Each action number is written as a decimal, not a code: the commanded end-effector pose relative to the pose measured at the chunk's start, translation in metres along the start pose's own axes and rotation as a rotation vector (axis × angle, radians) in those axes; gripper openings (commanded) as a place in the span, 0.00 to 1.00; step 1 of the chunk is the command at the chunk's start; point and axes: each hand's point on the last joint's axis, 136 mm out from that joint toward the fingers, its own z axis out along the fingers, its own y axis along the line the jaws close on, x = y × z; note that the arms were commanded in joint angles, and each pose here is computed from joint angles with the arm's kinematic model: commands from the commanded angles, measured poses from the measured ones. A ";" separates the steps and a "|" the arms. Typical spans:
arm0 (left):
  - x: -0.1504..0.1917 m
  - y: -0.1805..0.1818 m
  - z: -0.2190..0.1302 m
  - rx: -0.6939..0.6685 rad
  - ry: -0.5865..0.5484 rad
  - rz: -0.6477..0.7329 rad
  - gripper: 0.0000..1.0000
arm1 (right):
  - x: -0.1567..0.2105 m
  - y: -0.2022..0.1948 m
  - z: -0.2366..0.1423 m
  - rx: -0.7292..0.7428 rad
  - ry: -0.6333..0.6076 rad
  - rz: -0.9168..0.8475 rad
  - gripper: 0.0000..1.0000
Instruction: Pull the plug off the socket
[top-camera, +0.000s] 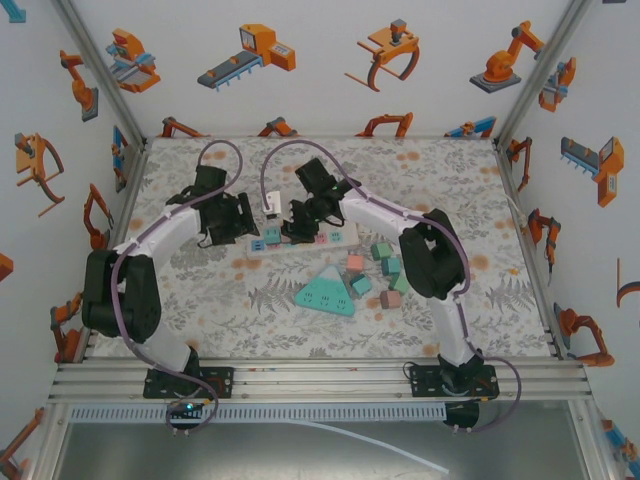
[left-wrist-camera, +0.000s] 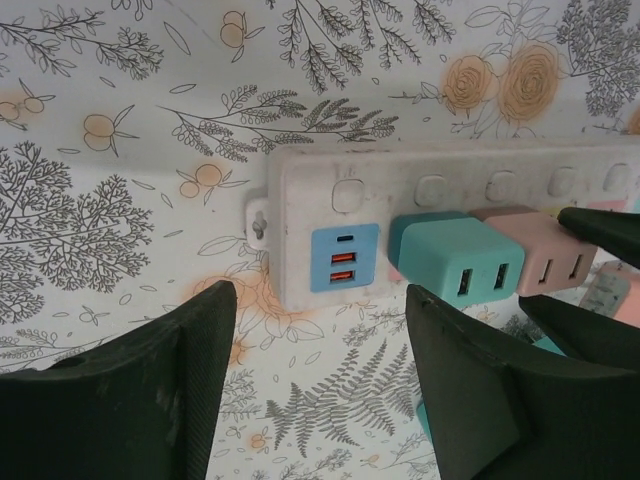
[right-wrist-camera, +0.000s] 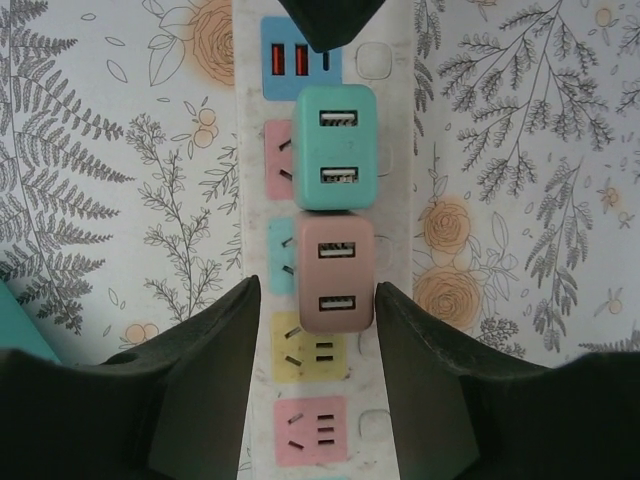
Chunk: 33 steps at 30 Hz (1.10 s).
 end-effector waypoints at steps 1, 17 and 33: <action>0.006 0.003 0.004 -0.017 0.063 -0.027 0.61 | -0.012 -0.001 -0.001 -0.022 -0.042 0.011 0.46; 0.025 0.024 0.026 -0.151 0.185 -0.072 0.47 | -0.019 -0.011 -0.002 0.027 -0.063 -0.007 0.29; 0.036 0.032 0.038 -0.213 0.236 -0.096 0.45 | -0.039 -0.013 -0.009 0.028 -0.142 0.018 0.21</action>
